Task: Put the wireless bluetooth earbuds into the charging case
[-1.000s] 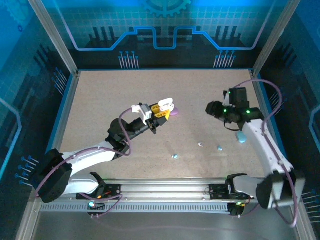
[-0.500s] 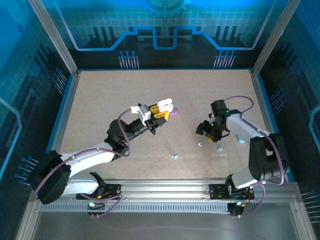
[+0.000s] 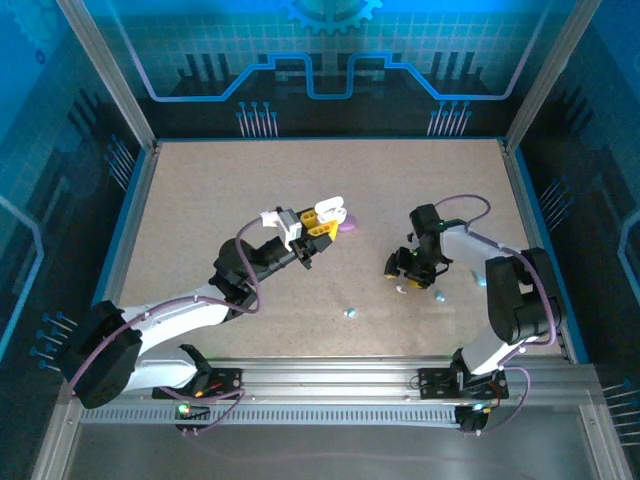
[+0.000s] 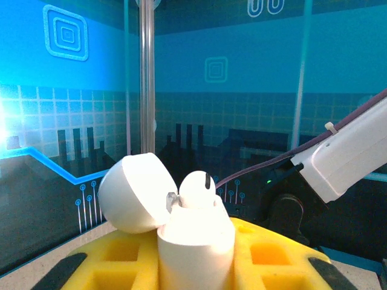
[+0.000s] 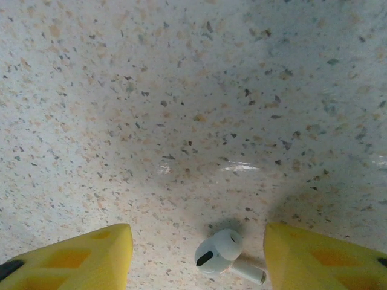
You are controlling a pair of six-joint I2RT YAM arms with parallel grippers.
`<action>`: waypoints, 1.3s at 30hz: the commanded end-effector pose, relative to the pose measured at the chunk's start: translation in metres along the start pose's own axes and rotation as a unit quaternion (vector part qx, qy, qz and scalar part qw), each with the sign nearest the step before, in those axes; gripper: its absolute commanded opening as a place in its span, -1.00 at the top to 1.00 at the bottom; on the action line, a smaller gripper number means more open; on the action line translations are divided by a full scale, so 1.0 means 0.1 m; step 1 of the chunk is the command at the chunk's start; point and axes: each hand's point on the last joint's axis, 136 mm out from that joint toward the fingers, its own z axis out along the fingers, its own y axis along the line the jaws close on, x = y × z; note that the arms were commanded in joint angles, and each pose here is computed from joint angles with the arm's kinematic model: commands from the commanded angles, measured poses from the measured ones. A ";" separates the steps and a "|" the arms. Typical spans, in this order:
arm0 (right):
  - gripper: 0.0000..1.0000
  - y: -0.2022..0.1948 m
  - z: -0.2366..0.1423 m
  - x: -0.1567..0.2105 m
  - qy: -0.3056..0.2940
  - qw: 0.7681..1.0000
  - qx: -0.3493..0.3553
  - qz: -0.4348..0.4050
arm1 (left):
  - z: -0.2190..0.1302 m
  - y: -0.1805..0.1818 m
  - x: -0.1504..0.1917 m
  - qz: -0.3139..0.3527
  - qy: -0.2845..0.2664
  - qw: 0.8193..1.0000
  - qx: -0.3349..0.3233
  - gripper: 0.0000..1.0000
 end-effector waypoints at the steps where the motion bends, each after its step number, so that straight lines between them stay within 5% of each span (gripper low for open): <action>1: -0.21 -0.04 0.07 0.05 0.008 1.000 0.017 -0.009 | -0.03 -0.02 -0.10 0.010 -0.014 1.000 -0.002 0.54; 39: -0.07 0.03 0.00 0.43 0.002 0.999 0.013 -0.041 | -0.04 -0.01 -0.10 0.007 -0.013 1.000 -0.006 0.54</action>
